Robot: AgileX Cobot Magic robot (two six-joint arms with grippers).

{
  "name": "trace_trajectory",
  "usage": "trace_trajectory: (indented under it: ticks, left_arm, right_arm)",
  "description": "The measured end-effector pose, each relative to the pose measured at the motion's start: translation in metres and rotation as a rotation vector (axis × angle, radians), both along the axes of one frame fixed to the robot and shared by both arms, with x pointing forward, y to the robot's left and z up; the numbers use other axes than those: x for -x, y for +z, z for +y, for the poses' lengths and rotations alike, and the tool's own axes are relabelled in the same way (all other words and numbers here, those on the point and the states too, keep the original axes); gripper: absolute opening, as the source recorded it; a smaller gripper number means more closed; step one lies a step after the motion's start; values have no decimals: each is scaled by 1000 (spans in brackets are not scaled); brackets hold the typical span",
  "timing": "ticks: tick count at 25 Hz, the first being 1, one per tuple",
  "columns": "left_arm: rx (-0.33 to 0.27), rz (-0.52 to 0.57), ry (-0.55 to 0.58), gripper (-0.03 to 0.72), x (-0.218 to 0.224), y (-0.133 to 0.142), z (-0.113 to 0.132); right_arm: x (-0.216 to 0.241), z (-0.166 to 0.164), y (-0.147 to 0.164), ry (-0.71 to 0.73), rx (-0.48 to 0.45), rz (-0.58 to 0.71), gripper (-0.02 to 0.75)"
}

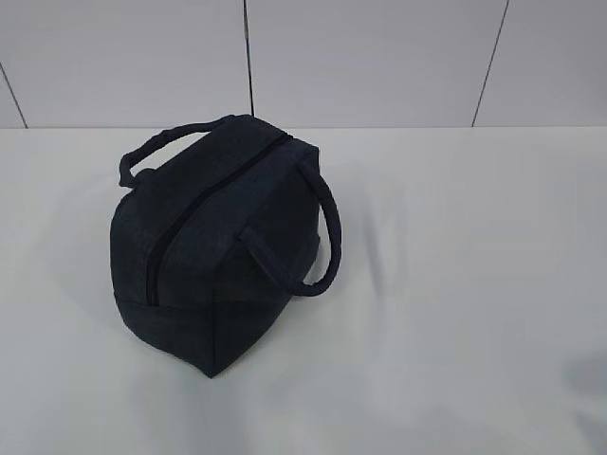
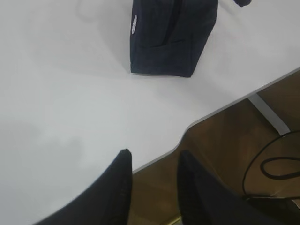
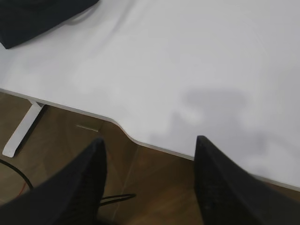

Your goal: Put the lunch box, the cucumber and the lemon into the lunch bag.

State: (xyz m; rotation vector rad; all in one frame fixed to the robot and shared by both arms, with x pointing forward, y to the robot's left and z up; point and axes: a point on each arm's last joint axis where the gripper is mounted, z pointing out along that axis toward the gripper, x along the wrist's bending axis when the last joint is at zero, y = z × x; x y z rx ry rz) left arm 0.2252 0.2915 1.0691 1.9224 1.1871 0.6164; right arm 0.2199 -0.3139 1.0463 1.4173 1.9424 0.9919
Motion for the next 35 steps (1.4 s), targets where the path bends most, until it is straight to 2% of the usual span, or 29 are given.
trace_trajectory:
  ticks: [5,20,26,30,35]
  left_arm:
    - [8,-78,19,236,4,-11,3]
    - [35,-110,38,236,-3,-13,2]
    - [42,-108,52,236,-3,-13,1]
    - [41,-109,137,236,-3,-13,0]
    - [40,-111,192,236,-4,-13,-1]
  right_arm:
    - [-5,2,-1,4,-13,-37,442]
    - [-10,6,-4,-5,-34,-63,441]
    - [-8,8,-4,-210,-27,-66,441]
    - [-8,9,-4,-351,-22,-68,441]
    - [-8,10,-4,-388,-21,-69,440]
